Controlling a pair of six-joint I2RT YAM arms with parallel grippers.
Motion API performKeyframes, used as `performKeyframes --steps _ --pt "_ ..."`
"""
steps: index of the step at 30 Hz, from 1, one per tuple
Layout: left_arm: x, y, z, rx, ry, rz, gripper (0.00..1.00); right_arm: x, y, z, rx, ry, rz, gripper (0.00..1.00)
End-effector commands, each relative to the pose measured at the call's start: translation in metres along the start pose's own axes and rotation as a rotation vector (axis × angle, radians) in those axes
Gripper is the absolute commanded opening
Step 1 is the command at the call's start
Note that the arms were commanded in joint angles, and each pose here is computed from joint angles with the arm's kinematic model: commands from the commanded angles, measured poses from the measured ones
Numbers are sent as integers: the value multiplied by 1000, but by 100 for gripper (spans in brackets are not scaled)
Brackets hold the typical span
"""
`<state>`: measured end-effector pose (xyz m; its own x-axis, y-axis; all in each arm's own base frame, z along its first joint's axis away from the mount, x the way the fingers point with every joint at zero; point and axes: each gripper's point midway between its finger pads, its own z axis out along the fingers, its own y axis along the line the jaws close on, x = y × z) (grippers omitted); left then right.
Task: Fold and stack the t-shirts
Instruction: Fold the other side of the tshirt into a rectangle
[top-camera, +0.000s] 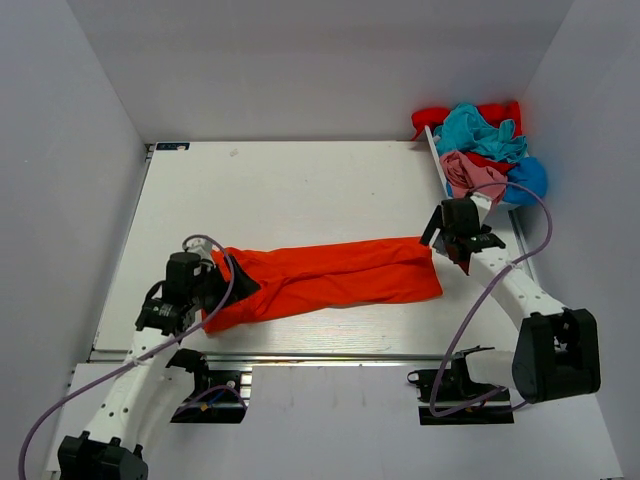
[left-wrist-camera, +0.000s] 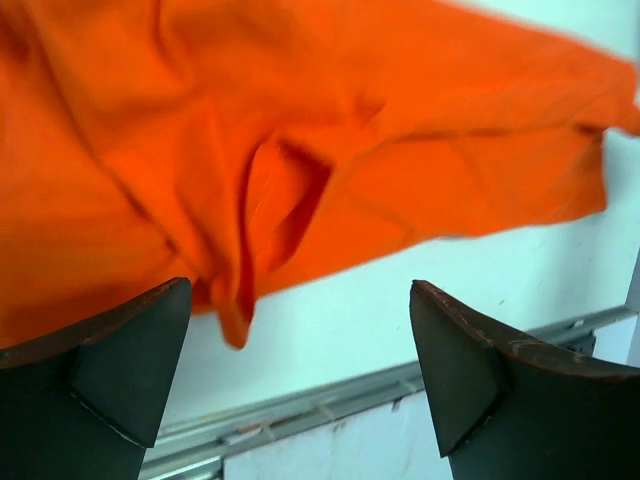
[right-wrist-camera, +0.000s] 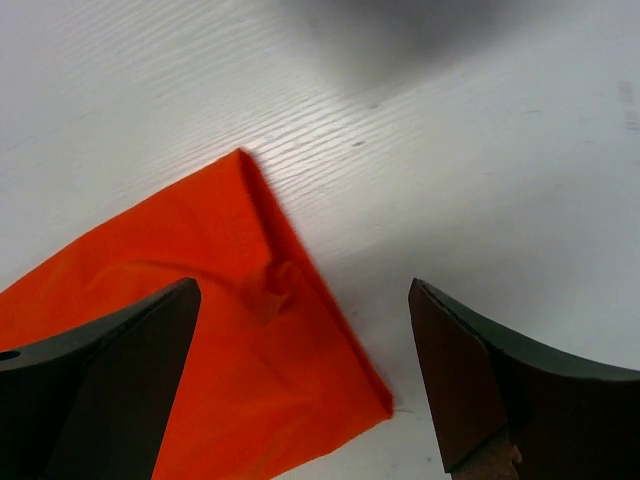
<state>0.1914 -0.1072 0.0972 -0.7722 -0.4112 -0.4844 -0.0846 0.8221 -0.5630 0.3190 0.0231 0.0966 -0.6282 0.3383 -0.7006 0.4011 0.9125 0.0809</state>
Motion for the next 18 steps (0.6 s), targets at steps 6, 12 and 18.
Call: performKeyframes --steps 6,12,18 --pt "-59 -44 16 130 -105 141 100 -10 131 -34 -663 3 -172 90" --pt "-61 -50 56 185 -29 147 100 16 155 -4 -665 118 -281 90" --pt "-42 -52 75 223 47 146 100 51 148 0 -644 229 -284 90"
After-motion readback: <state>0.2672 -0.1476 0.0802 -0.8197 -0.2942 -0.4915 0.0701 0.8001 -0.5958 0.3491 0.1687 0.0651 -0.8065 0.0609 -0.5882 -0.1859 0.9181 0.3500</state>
